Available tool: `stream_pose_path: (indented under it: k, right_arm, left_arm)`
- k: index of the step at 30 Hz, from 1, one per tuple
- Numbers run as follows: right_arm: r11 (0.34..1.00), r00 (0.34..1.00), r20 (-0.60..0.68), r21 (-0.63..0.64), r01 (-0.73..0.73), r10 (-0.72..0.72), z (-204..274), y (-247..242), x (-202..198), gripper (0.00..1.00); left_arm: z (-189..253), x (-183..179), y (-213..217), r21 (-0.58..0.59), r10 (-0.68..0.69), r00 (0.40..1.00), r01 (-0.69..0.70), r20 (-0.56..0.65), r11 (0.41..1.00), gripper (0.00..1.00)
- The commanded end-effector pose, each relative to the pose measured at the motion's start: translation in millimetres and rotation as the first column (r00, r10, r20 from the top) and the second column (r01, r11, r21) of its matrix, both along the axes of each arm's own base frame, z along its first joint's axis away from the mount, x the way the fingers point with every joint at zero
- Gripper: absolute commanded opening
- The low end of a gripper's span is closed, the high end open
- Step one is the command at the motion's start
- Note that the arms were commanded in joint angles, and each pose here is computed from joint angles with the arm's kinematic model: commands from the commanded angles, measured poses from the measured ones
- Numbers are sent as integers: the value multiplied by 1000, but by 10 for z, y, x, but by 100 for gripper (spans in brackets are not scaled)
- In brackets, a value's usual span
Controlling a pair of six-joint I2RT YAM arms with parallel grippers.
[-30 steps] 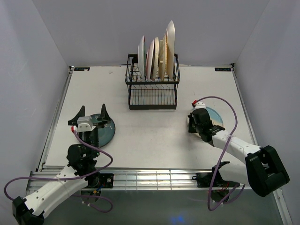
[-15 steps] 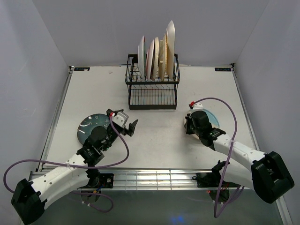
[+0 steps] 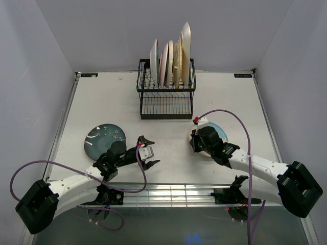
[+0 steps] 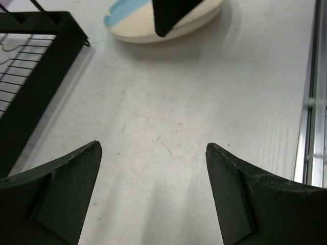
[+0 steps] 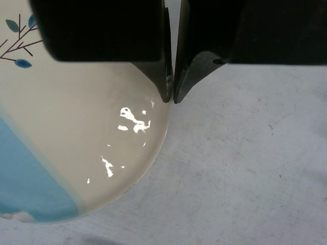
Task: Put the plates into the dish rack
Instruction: Move the plate to the center of the board.
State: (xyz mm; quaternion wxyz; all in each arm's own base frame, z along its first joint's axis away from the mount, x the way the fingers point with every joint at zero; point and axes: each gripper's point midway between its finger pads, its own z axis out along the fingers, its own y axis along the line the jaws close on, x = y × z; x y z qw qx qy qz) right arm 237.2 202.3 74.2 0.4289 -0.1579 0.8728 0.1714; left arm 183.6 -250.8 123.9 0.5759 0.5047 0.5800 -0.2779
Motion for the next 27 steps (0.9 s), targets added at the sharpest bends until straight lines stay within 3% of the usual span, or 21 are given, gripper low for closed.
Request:
stream_pose_path:
  k: [1,13,14,16,17,19,20,27]
  right_arm:
    - [994,993,114,96,-45,34,443,335,126,8]
    - [982,981,128,105,-157,143,611,668,-114,8]
    - [981,980,127,101,-165,152,612,695,-131,8]
    - [977,976,131,100,-189,176,639,770,-187,8]
    - [975,974,130,95,-200,187,638,795,-208,8]
    - [970,968,135,98,-224,211,671,861,-268,8]
    - [967,965,137,97,-236,222,681,885,-293,8]
    - [950,947,126,71,-304,294,683,1064,-458,8]
  left_arm:
    - [16,-165,-117,17,-169,978,168,124,986,93]
    - [-278,72,-188,177,-231,876,170,424,969,91]
    - [-133,120,-211,141,-204,842,153,499,978,91]
    - [-262,161,-202,165,-204,830,137,520,977,92]
    - [-127,232,-217,136,-166,795,106,584,985,92]
    - [-232,300,-229,147,-154,797,83,584,986,93]
    - [-88,366,-239,108,-113,765,56,634,993,93]
    - [-30,463,-286,75,-73,755,32,651,997,93]
